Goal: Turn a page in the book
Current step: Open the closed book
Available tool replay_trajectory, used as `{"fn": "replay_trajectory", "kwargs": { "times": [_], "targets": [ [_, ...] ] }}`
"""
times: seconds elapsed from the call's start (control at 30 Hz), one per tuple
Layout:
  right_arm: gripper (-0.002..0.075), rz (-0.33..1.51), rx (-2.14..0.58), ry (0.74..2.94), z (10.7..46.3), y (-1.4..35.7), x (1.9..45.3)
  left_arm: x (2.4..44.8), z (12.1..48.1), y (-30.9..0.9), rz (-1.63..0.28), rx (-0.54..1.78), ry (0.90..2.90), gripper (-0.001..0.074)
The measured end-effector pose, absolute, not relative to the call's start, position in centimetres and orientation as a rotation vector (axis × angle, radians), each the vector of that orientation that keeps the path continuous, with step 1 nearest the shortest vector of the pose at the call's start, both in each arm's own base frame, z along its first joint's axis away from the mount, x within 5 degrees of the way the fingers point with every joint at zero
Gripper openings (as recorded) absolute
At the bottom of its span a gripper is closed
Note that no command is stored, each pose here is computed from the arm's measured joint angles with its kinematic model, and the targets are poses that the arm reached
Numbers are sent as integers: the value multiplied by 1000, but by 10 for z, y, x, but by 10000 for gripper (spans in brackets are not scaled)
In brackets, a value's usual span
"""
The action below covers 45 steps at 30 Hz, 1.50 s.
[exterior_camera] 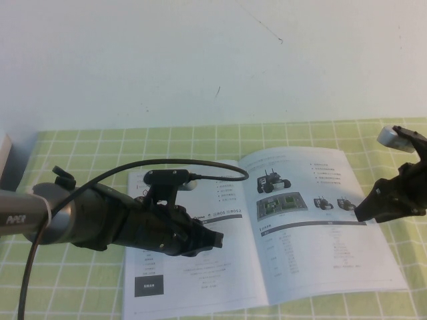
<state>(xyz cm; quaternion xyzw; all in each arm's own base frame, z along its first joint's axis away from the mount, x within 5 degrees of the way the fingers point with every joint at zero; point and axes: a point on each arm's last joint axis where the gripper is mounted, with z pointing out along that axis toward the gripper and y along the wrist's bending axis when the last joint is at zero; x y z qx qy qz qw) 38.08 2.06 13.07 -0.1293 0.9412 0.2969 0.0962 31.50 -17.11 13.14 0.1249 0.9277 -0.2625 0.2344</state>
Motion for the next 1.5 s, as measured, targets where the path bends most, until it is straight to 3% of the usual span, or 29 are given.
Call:
{"fn": "replay_trajectory", "kwargs": {
  "times": [0.6,1.1,1.5],
  "targets": [
    [417,1128,-259,2745,118,30,383,315,131,-171,-721,343,2546,-4],
    [390,1193,-228,2717,116,34,385,315,131,-171,-714,372,2539,-4],
    [388,1544,-157,2462,113,48,392,315,131,-171,-715,378,2537,-4]
  ]
}}
